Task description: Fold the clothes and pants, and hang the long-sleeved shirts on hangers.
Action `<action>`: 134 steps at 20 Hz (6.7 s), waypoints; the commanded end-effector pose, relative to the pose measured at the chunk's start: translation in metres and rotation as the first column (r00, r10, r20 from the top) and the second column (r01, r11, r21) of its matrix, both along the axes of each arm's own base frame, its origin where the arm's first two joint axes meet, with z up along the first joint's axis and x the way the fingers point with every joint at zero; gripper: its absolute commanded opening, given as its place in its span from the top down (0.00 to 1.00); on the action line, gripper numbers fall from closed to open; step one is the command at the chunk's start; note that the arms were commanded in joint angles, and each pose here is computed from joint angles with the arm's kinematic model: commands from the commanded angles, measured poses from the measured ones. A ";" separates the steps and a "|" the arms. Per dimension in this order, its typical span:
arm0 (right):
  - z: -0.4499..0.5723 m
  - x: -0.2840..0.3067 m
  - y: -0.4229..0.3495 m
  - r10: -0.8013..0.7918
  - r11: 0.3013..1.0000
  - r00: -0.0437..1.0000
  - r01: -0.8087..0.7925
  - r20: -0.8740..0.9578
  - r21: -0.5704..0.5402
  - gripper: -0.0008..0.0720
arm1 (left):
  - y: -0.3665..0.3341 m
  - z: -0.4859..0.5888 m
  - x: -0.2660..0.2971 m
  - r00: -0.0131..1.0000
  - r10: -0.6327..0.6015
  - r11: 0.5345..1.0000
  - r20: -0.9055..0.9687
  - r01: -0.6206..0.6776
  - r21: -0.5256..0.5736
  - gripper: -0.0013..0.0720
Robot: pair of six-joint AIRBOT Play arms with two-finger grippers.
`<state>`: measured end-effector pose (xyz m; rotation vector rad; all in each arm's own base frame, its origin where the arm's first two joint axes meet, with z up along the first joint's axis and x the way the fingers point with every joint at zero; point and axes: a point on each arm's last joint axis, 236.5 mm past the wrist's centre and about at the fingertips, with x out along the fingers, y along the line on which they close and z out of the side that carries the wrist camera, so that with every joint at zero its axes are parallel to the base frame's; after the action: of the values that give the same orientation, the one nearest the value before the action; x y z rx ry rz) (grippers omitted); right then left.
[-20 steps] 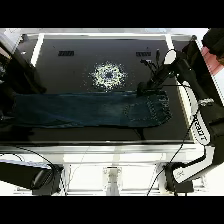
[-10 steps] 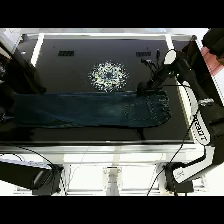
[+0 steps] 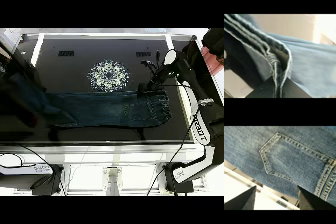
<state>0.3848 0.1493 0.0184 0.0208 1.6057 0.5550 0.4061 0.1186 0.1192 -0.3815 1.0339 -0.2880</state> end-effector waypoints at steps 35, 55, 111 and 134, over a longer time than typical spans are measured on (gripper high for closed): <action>-0.041 0.015 0.101 0.116 0.980 0.988 -0.130 0.101 0.148 0.22 | -0.221 -0.110 -0.023 0.820 -0.346 0.935 -0.456 0.342 -0.094 0.48; -0.113 0.010 0.130 0.045 0.983 0.998 -0.036 -0.045 0.179 0.38 | -0.186 -0.195 -0.056 0.806 -0.268 0.963 -0.527 0.244 -0.117 0.33; 0.017 0.096 -0.069 -0.145 0.970 0.961 0.185 0.235 -0.156 0.36 | -0.189 -0.229 -0.028 0.849 -0.227 0.973 -0.477 0.221 -0.070 0.82; 0.047 0.086 -0.056 -0.134 0.991 0.965 0.128 0.224 0.038 0.36 | -0.419 0.057 -0.042 0.913 -0.397 0.896 -0.097 0.362 -0.257 0.96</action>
<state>0.4700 0.0845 0.0614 0.0541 1.3810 0.4225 0.3663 -0.1977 0.1835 -0.3508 1.2348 -0.5693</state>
